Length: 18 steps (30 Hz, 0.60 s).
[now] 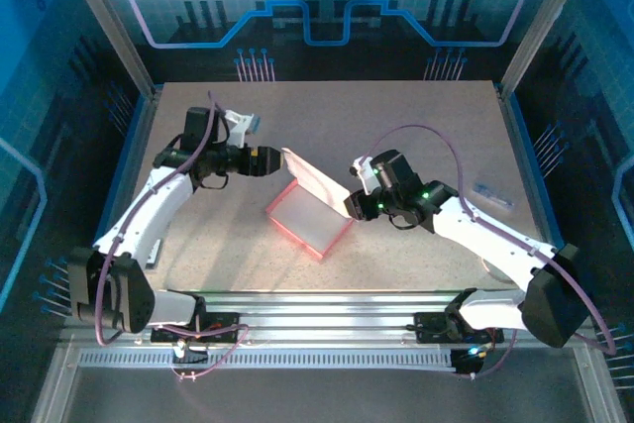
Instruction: Fold the paper box
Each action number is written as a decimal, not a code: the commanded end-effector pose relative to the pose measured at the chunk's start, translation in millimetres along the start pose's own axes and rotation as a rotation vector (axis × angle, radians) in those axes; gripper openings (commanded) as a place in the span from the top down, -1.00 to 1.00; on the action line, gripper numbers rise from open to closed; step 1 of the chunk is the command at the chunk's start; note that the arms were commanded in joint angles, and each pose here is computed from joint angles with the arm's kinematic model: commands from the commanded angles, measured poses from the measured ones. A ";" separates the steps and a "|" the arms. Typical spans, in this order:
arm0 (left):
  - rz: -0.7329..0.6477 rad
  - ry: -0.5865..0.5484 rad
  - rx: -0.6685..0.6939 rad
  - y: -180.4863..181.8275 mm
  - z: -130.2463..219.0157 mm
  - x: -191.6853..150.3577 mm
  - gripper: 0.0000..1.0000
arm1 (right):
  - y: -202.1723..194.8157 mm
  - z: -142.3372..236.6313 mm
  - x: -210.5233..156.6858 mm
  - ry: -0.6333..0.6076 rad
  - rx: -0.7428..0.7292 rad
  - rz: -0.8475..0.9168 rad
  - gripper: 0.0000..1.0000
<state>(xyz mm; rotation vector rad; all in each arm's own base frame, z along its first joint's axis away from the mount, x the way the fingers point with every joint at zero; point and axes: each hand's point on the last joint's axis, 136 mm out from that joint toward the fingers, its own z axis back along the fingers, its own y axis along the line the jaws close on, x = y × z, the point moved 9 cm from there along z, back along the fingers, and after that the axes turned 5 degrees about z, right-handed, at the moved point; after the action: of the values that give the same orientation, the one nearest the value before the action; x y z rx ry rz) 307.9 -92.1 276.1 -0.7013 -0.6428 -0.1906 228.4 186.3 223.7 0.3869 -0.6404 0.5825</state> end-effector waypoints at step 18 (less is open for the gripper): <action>-0.308 0.085 -0.089 28.2 -49.9 12.5 -0.34 | 3.0 6.7 -19.3 0.003 -0.053 -0.111 0.29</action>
<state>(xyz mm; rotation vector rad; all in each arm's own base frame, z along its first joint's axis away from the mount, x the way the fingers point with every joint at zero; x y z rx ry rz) 345.4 -99.7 235.5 -0.6376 -0.6150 -0.4543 213.5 179.3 219.6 0.3887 -0.6331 0.4774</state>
